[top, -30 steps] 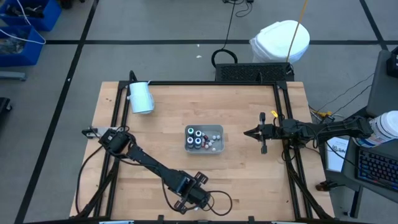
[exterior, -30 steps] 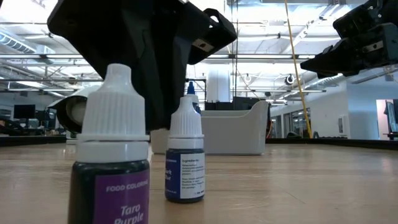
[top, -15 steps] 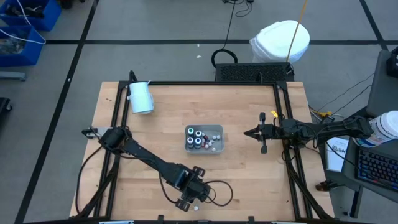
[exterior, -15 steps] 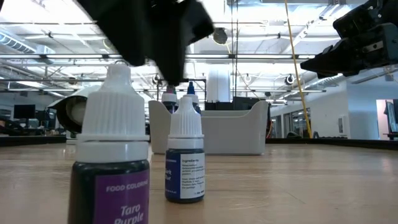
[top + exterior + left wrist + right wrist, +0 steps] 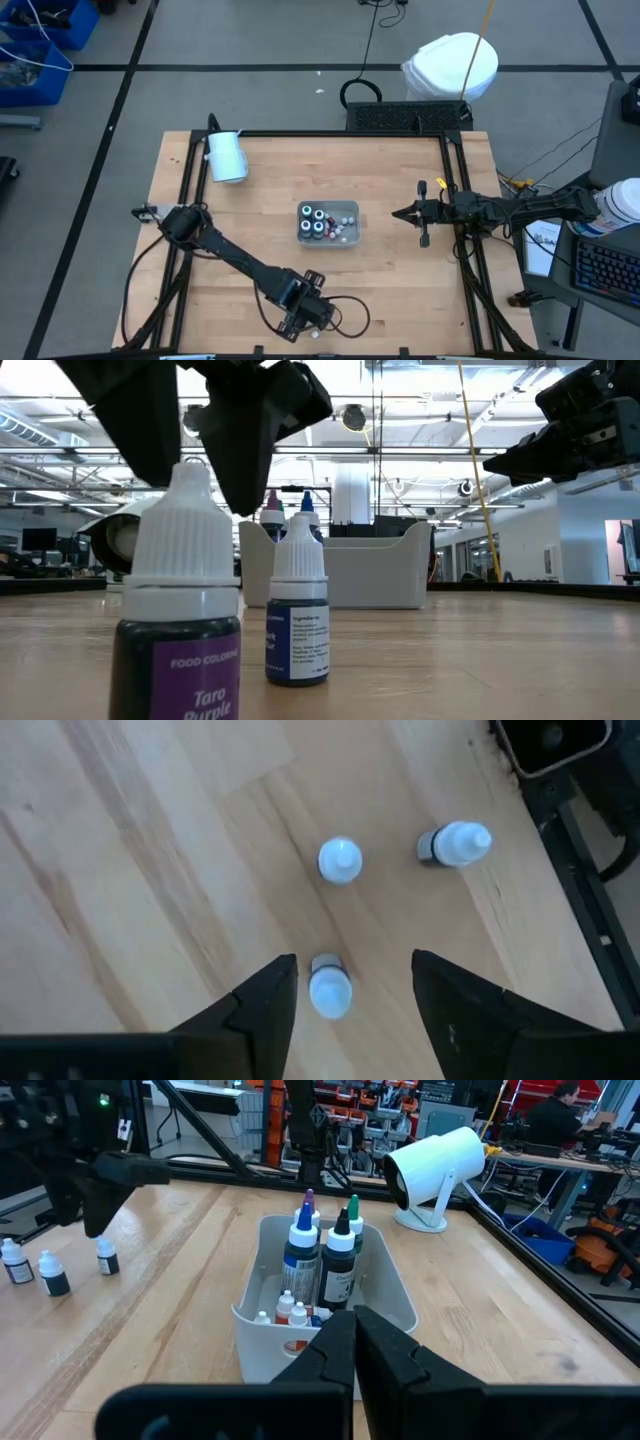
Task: Pick & Place food coloring
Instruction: Put the small violet food coloring bottle into the gray bin
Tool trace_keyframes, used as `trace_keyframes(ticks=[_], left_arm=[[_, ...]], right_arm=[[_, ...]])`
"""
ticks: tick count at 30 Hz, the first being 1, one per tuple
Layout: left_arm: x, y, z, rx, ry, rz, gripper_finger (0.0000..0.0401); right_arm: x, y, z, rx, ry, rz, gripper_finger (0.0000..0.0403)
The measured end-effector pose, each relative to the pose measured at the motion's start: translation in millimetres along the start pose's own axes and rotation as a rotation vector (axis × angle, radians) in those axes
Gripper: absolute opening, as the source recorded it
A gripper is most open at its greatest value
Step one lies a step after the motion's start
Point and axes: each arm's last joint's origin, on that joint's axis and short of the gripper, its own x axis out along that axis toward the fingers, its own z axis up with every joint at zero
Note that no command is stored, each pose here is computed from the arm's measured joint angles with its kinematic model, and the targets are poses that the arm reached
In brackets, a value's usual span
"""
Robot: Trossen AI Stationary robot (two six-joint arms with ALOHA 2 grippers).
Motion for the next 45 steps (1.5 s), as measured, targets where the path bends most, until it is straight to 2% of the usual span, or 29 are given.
trace_keyframes(ticks=[10, 26, 35, 38, 45], left_arm=[[29, -1, -5, 0.008, 0.082, 0.024, 0.0187], [29, 0, -11, 0.031, 0.138, 0.030, 0.0186], [29, 1, -10, 0.003, 0.131, 0.034, 0.0184], [29, 1, -10, 0.001, 0.131, 0.033, 0.0167], [29, 1, -10, 0.003, 0.130, 0.033, 0.0088]], right_arm=[[0, 0, 0, 0.000, 0.000, 0.000, 0.0000], [0, 0, 0, 0.000, 0.000, 0.000, 0.0000], [0, 0, 0, 0.000, 0.000, 0.000, 0.0000], [0, 0, 0, 0.000, 0.000, 0.000, 0.0000], [0, 0, 0, 0.000, 0.000, 0.000, 0.0000]])
